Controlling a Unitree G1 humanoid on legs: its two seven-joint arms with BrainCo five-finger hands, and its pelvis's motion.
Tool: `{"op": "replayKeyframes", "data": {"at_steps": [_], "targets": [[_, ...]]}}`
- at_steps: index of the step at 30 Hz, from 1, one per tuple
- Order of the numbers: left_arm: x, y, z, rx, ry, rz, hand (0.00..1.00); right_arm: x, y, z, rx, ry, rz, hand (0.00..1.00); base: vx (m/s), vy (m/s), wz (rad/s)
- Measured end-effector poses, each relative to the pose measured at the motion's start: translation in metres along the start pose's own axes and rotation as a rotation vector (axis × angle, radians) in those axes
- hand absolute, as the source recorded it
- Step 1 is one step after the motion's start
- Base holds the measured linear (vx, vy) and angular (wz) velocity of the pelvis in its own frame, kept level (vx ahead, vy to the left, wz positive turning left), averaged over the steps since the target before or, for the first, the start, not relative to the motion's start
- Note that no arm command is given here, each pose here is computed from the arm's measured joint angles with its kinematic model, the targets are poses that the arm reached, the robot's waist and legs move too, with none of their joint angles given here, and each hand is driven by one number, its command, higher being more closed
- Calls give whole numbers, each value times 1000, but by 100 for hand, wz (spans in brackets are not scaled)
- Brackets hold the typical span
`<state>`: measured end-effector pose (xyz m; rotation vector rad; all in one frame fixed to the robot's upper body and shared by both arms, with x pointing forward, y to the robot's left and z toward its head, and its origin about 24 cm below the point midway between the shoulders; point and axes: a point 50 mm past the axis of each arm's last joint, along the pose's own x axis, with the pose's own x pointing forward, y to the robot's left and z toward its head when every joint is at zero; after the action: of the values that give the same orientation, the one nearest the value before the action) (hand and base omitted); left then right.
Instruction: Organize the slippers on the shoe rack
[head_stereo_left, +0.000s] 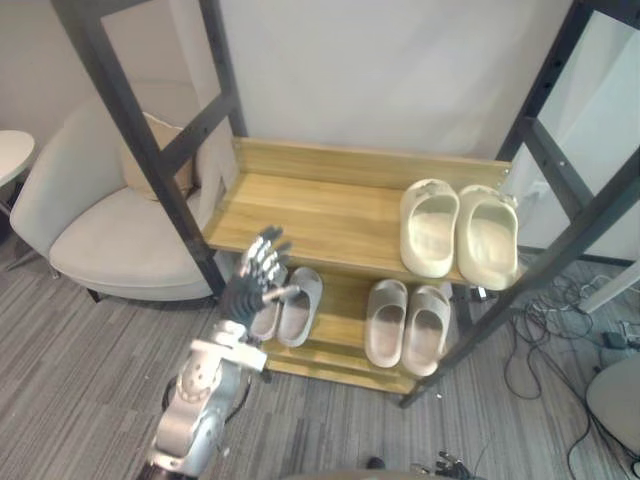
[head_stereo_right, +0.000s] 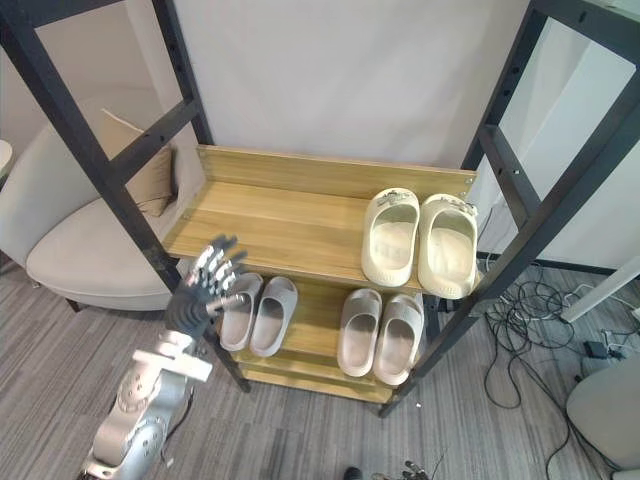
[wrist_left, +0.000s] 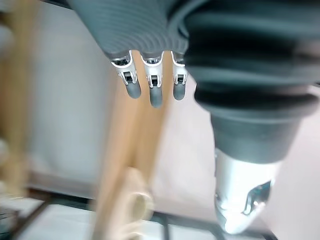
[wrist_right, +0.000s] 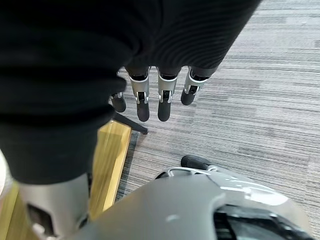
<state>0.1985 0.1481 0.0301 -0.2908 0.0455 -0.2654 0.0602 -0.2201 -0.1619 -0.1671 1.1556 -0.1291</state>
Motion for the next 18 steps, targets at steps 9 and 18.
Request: {"op": "replayKeyframes", "data": {"at_steps": [9,18], "targets": [[-59,37,-125,187,622,173,0,0,0,2,-24,-12,9,0,7,-1,-1],[-100,64,-161,343,908,316,0,3,5,12,-35,-37,3,0,30,5,-7]]}}
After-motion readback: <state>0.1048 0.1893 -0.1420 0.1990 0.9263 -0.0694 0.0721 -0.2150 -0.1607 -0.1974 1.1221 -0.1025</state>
